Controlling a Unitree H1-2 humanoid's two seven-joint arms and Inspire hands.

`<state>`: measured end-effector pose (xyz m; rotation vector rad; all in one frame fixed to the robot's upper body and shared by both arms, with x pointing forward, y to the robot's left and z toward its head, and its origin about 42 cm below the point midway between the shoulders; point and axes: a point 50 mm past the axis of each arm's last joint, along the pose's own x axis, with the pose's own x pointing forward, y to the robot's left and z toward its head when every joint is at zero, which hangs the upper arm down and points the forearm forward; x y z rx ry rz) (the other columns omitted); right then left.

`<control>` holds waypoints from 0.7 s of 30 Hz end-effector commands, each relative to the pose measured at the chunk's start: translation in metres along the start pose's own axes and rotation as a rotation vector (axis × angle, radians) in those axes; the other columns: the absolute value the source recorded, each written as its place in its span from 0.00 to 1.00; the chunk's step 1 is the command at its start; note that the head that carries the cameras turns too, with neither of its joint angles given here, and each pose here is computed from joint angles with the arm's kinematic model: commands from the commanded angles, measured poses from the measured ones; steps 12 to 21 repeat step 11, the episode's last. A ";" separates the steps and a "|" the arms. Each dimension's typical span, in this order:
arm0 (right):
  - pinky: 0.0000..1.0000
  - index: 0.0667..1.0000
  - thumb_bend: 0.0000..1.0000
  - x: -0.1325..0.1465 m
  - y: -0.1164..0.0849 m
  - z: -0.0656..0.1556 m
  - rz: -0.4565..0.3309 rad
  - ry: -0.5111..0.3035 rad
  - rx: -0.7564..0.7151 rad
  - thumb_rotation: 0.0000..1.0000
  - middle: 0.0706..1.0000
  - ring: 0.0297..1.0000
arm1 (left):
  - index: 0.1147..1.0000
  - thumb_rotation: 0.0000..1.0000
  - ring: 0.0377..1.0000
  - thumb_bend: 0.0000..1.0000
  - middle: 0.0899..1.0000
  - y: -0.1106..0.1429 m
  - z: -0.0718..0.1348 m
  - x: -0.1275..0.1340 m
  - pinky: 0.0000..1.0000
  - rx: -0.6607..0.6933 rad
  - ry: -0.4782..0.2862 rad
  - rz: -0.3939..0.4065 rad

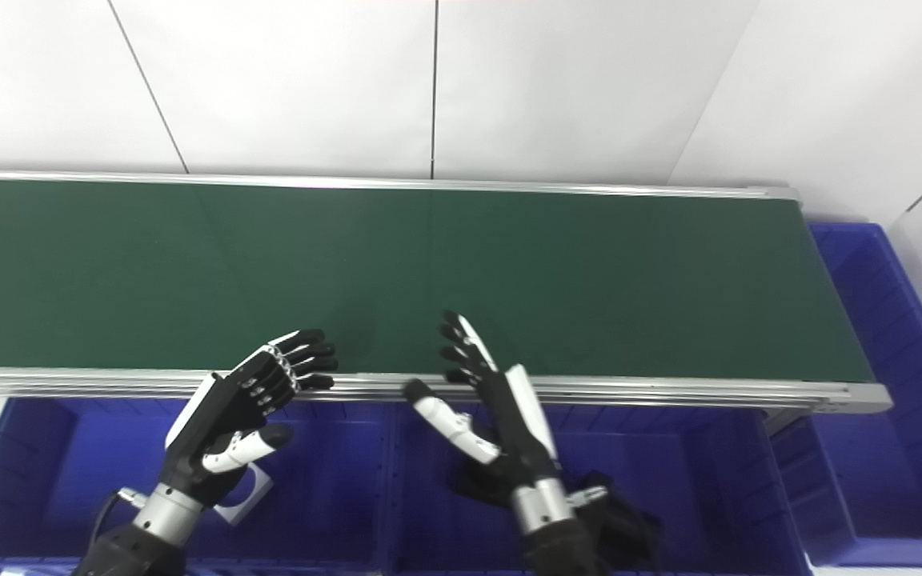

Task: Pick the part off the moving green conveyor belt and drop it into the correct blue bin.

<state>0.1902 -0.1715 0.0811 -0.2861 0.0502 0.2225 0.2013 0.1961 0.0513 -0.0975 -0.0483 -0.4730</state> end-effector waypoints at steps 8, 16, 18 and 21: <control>0.74 0.95 0.60 -0.012 -0.002 0.009 -0.011 -0.159 0.067 0.70 0.89 0.85 | 0.80 0.48 0.77 0.86 0.79 -0.006 0.000 0.009 0.72 0.029 -0.060 0.004; 0.74 0.95 0.60 -0.018 -0.003 0.008 -0.008 -0.167 0.057 0.69 0.89 0.85 | 0.81 0.48 0.77 0.86 0.79 -0.007 0.000 0.008 0.73 0.033 -0.060 0.003; 0.74 0.95 0.60 -0.018 -0.003 0.008 -0.008 -0.167 0.057 0.69 0.89 0.85 | 0.81 0.48 0.77 0.86 0.79 -0.007 0.000 0.008 0.73 0.033 -0.060 0.003; 0.74 0.95 0.60 -0.018 -0.003 0.008 -0.008 -0.167 0.057 0.69 0.89 0.85 | 0.81 0.48 0.77 0.86 0.79 -0.007 0.000 0.008 0.73 0.033 -0.060 0.003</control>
